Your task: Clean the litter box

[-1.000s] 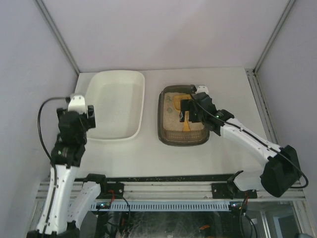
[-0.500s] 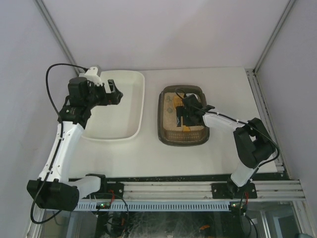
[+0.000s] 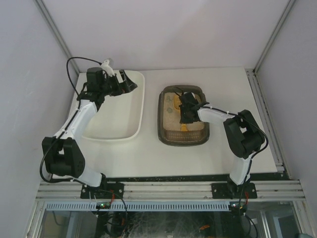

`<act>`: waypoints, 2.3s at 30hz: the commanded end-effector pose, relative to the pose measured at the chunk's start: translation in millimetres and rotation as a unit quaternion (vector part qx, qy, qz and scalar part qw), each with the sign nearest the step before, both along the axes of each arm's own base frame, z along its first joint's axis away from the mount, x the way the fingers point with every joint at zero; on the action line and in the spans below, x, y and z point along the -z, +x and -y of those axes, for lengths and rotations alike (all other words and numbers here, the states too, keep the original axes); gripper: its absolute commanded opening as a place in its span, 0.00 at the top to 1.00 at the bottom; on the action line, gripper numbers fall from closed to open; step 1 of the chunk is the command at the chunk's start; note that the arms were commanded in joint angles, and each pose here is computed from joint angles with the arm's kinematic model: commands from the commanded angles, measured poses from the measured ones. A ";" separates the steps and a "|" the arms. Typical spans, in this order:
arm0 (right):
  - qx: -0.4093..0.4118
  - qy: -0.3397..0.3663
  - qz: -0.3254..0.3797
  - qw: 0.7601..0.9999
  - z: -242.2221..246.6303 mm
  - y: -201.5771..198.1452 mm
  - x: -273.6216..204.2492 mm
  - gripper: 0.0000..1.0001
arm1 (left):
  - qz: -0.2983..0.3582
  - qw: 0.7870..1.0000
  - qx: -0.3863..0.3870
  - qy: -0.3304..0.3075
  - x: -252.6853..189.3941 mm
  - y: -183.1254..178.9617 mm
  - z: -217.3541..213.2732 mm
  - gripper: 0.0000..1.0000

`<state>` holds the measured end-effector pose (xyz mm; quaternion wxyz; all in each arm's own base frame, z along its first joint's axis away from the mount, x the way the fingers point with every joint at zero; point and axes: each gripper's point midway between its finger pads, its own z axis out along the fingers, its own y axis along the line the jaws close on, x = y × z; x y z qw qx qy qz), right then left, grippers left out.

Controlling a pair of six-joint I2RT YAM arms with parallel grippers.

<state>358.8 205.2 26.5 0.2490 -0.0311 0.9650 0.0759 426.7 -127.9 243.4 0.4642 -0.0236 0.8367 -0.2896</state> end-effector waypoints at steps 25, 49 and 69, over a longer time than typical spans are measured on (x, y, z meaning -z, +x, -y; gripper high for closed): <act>-0.109 0.035 0.059 0.992 -35.8 -29.2 -119.0 1.00 | -0.084 0.962 0.225 -0.132 20.7 20.0 136.3 0.09; -0.143 0.062 0.088 0.984 -64.7 -46.8 -146.0 1.00 | -0.117 0.957 0.243 -0.102 58.5 22.8 166.1 0.38; -0.151 0.257 0.086 0.951 -66.8 -67.1 -166.5 0.59 | -0.088 0.932 0.297 -0.190 13.0 -1.4 185.4 1.00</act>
